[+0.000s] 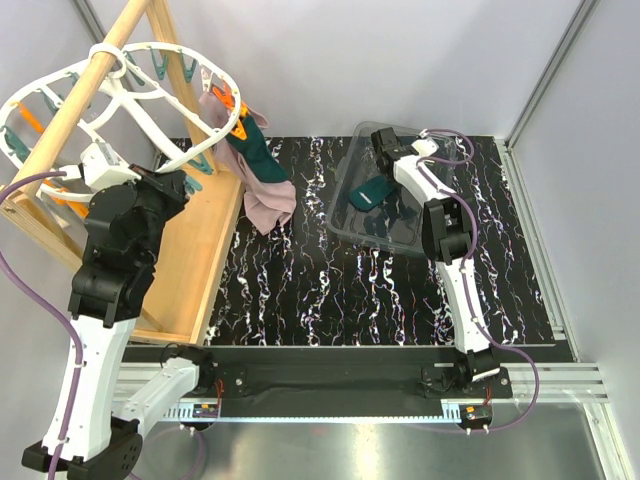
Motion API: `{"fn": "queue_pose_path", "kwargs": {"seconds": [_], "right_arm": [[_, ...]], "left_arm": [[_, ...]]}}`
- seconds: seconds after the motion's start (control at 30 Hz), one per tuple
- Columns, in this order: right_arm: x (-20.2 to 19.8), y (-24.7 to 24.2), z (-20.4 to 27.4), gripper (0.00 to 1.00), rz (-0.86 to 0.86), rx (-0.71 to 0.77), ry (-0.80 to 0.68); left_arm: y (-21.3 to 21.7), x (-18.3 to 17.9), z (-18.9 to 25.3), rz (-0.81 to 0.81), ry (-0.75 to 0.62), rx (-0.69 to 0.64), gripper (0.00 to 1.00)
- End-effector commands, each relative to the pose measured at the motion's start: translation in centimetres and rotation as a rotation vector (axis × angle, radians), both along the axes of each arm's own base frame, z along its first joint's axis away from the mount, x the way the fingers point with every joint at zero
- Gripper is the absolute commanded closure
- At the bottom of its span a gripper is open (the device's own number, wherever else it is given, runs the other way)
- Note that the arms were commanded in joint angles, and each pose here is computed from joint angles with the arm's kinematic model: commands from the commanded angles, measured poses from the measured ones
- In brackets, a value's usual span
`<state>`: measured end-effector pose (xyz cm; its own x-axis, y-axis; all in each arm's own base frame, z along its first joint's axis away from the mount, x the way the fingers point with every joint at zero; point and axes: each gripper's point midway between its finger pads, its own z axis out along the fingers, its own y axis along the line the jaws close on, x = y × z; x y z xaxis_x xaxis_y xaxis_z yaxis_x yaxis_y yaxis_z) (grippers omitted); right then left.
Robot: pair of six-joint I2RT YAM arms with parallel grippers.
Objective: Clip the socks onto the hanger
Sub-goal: Pick up the sock from the bin.
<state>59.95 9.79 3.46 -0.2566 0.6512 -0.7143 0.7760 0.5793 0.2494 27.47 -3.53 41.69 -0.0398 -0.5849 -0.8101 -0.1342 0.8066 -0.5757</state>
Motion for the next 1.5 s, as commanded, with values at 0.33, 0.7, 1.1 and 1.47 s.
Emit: {"fn": "queue_pose_path", "kwargs": {"seconds": [0.33,0.7,1.1,1.47], "right_arm": [[-2.6,3.8,17.5,1.0,0.556,-0.029,-0.372],[-15.2,18.2,31.0,1.0,1.719,0.129,-0.8],[-20.6,19.9,29.0,1.0,1.991,0.032,-0.691],[-12.8,11.6,14.0,1.0,1.713,0.129,-0.107]], "left_arm": [[-0.5,-1.0,-1.4,-0.04,0.051,0.003,1.0],[-0.7,-1.2,-1.6,-0.048,0.057,-0.006,1.0],[-0.8,-1.3,-1.4,-0.052,0.049,-0.011,1.0],[-0.5,-1.6,-0.9,-0.049,0.039,0.003,1.0]]}}
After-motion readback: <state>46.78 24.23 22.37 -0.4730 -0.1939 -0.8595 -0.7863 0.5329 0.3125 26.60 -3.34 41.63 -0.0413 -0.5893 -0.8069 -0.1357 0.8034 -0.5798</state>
